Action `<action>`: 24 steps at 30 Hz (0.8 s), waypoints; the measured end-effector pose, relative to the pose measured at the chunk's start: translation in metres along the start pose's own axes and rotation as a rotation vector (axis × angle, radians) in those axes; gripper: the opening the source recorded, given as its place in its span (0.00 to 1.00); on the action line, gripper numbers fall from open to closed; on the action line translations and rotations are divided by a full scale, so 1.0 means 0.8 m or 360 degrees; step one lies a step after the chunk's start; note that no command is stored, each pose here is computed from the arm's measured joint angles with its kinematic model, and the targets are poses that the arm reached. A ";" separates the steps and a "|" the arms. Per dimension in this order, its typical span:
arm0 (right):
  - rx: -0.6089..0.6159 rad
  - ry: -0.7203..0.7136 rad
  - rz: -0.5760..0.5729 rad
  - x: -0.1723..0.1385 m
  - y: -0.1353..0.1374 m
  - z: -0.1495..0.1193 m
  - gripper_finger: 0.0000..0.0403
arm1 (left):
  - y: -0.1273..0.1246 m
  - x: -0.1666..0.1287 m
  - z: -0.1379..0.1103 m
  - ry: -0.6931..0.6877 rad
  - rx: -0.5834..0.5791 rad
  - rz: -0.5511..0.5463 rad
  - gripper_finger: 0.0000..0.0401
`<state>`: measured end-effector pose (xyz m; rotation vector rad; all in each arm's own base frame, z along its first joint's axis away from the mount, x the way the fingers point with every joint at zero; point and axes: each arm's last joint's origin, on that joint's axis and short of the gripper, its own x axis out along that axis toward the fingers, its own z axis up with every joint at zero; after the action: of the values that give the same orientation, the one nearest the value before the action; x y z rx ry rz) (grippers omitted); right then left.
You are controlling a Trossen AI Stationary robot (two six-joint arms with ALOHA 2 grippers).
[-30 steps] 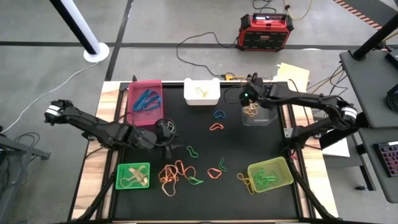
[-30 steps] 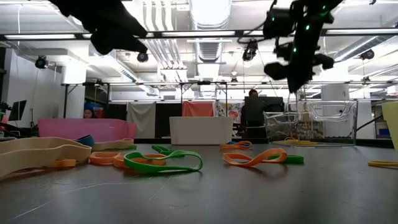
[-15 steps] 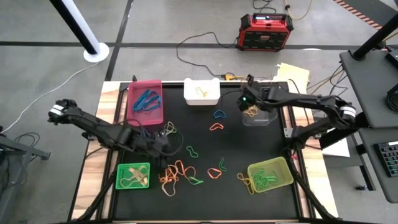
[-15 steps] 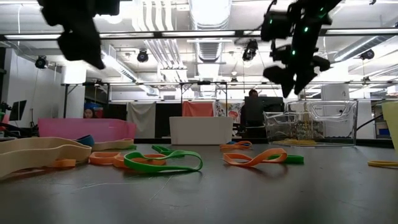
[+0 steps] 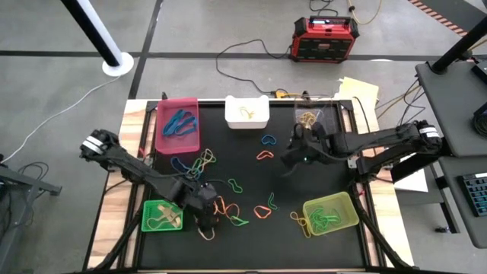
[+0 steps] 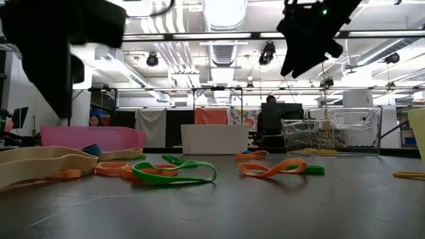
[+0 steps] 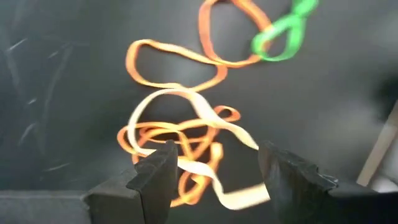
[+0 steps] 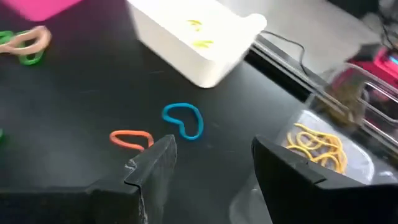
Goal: Sort rubber bands into baskets
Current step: Put the light yellow rubber band into the green bin
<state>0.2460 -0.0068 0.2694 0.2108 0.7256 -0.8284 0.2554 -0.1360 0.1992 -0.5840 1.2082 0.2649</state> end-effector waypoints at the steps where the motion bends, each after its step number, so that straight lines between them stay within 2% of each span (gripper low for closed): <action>1: -0.0021 -0.0020 0.0001 -0.003 0.004 -0.003 0.51 | -0.001 0.005 0.001 0.0016 -0.0023 0.0040 0.52; 7: -0.0051 -0.0115 -0.0023 -0.017 0.016 -0.010 0.51 | -0.006 0.028 0.005 0.0088 -0.0054 0.0337 0.52; 13: -0.0039 -0.0120 -0.0014 -0.018 0.018 -0.011 0.51 | -0.012 0.032 0.010 0.0155 -0.0031 0.0627 0.52; 19: -0.0027 -0.0126 -0.0008 -0.018 0.018 -0.011 0.51 | -0.017 0.045 0.012 0.0181 0.0013 0.0644 0.52; 24: -0.0021 -0.0130 -0.0006 -0.018 0.018 -0.010 0.51 | -0.009 0.054 0.016 0.0211 0.0006 0.0684 0.52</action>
<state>0.2460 0.0153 0.2713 0.1631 0.6545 -0.8309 0.2841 -0.1395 0.1641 -0.3364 1.4579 0.5931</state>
